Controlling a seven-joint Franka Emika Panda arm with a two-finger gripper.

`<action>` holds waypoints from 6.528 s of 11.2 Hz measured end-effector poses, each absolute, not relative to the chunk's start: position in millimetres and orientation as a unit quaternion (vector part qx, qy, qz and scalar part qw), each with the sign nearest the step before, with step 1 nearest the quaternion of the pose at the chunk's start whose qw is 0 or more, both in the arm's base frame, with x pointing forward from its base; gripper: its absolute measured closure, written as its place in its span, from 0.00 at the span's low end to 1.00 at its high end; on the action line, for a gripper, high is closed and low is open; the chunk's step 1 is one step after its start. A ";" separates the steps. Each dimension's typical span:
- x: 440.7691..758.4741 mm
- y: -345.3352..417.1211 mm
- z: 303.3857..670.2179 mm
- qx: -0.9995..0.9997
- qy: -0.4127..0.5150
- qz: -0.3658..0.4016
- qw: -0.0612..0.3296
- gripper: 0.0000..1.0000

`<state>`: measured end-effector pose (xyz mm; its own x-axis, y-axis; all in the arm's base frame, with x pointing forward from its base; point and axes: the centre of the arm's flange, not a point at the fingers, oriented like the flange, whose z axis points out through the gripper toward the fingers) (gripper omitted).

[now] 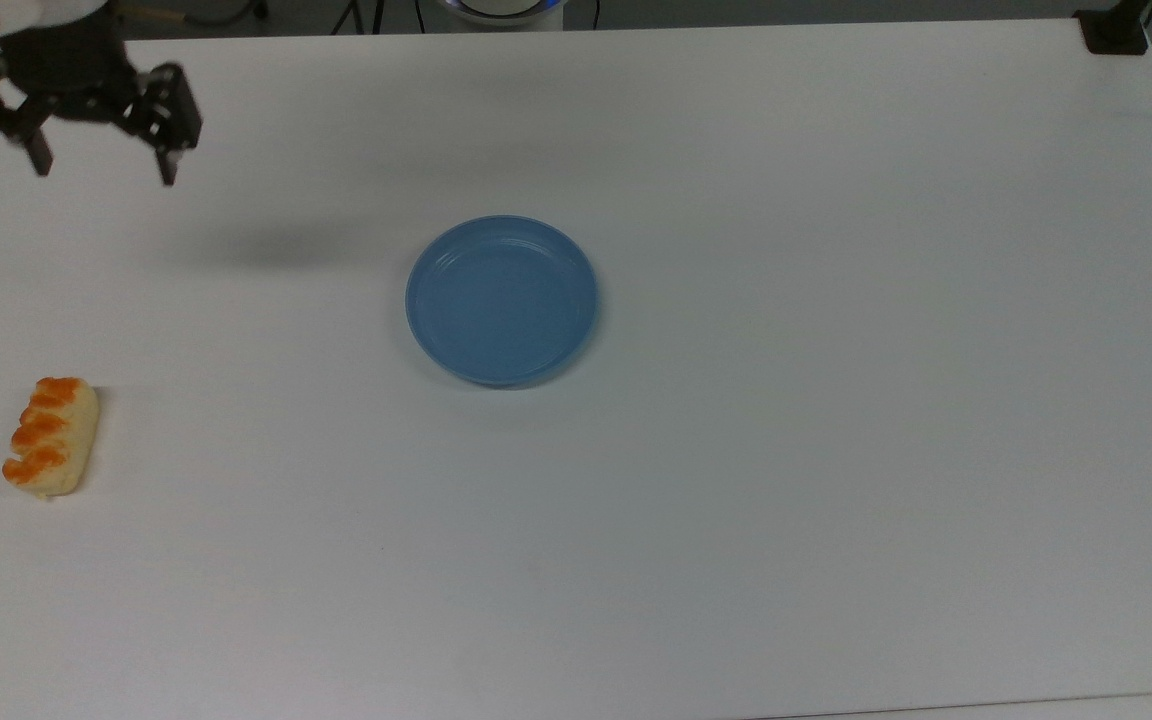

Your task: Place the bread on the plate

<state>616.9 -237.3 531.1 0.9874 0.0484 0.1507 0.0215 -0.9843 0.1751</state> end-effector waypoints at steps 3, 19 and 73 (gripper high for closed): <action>643.3 -277.6 464.4 0.987 -0.038 0.117 0.104 0.00; 700.1 -320.0 313.1 0.938 -0.213 0.255 0.101 0.46; 526.2 -143.0 658.9 0.998 -0.034 0.052 0.017 0.00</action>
<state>526.2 -143.0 658.9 0.9923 -0.0656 0.1049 -0.0691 -0.9972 0.0302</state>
